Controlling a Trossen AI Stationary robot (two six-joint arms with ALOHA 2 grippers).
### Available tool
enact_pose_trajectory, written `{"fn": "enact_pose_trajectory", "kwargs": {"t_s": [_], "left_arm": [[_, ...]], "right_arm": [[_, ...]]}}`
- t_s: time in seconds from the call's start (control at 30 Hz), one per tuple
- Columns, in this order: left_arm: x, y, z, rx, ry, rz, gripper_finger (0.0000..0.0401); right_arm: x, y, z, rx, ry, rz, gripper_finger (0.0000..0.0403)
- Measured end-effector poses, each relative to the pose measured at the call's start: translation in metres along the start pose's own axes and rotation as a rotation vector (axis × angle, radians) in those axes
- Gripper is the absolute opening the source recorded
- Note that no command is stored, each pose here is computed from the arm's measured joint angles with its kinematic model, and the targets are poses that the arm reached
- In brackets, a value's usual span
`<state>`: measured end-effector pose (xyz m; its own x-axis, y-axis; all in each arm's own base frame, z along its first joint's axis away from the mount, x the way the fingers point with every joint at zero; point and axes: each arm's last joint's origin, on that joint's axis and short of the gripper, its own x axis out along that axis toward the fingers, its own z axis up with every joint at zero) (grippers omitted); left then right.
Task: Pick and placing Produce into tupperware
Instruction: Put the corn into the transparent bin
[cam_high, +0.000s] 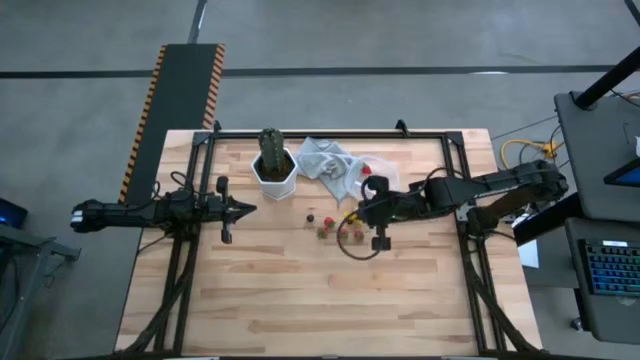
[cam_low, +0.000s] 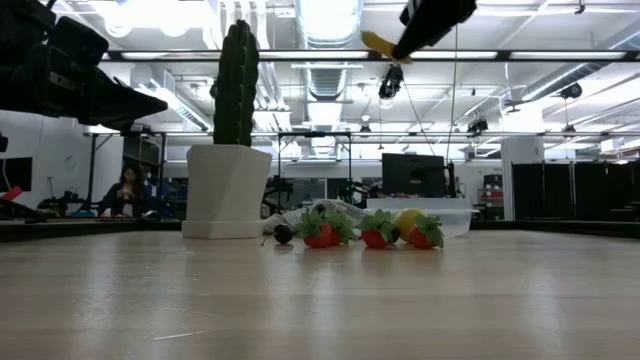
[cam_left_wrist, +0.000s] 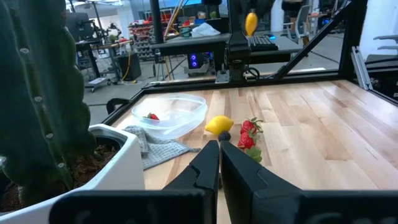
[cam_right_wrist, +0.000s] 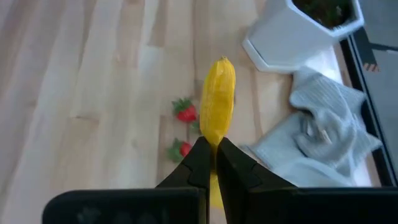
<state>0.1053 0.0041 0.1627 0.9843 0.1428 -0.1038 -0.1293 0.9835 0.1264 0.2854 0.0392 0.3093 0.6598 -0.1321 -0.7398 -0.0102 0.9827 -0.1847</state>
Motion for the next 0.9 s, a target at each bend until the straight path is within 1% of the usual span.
{"fn": "enact_pose_trajectory", "kwargs": {"t_s": [0.37, 0.7, 0.9], "left_arm": [[0.000, 0.000, 0.000, 0.001, -0.002, 0.000, 0.0000], [0.000, 0.000, 0.000, 0.007, -0.004, 0.001, 0.0000], [0.000, 0.000, 0.000, 0.007, -0.004, 0.001, 0.0000]], "right_arm": [[0.009, -0.045, -0.043, 0.124, 0.010, -0.111, 0.0008], [0.021, -0.086, -0.074, 0.222, 0.096, -0.219, 0.0008], [0.032, -0.109, -0.083, 0.274, 0.099, -0.209, 0.0008]]}}
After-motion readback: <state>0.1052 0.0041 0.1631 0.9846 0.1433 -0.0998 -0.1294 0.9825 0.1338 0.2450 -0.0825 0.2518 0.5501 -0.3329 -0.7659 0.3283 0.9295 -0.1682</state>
